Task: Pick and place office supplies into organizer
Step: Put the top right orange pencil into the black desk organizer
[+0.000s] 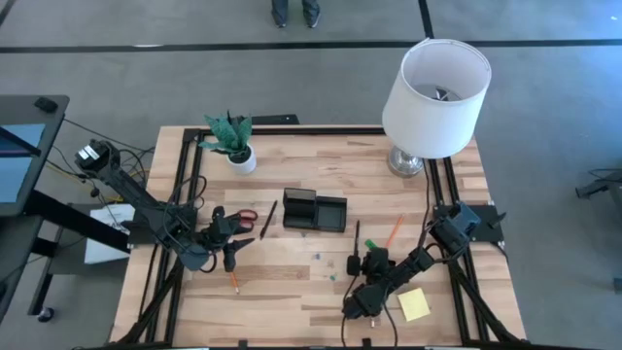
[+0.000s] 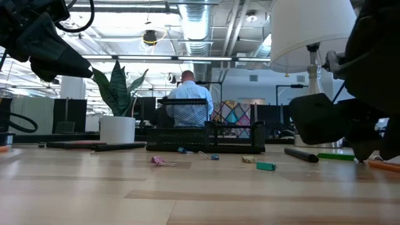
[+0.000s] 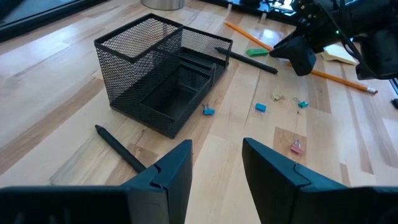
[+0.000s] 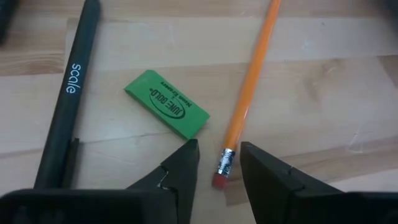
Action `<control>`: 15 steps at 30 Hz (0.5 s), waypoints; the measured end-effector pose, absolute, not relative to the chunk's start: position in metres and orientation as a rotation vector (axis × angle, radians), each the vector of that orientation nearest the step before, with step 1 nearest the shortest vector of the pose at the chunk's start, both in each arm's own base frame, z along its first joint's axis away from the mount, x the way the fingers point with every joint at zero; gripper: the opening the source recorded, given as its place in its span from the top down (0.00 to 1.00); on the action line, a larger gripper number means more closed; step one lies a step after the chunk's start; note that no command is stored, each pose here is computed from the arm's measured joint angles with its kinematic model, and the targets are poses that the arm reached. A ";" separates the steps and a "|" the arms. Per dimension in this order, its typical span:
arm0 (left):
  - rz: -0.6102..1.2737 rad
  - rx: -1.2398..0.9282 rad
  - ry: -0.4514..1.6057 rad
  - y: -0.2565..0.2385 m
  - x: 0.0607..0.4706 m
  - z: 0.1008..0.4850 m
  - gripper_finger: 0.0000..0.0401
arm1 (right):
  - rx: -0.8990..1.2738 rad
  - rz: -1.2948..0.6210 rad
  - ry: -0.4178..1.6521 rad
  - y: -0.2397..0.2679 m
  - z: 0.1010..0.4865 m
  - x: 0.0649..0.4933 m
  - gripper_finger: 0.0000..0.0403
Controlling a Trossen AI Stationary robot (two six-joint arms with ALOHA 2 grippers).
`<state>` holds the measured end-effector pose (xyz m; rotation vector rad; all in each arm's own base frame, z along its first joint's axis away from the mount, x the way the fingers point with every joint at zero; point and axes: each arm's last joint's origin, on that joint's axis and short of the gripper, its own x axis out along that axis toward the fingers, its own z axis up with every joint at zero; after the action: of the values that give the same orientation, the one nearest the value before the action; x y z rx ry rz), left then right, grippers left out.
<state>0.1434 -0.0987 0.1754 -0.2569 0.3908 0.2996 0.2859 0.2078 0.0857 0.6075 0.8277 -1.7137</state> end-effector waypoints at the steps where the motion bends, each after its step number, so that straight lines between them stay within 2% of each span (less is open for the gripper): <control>1: 0.300 -0.258 0.391 -0.099 0.143 0.175 0.66 | 0.606 -1.713 0.831 0.209 0.085 0.284 0.71; 15: 0.287 -0.277 0.402 -0.099 0.143 0.175 0.66 | 0.599 -1.669 0.760 0.223 0.080 0.268 0.71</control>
<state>0.1433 -0.0991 0.1750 -0.2767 0.4020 0.2873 0.2681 0.2230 0.0804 0.5989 0.7601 -1.6690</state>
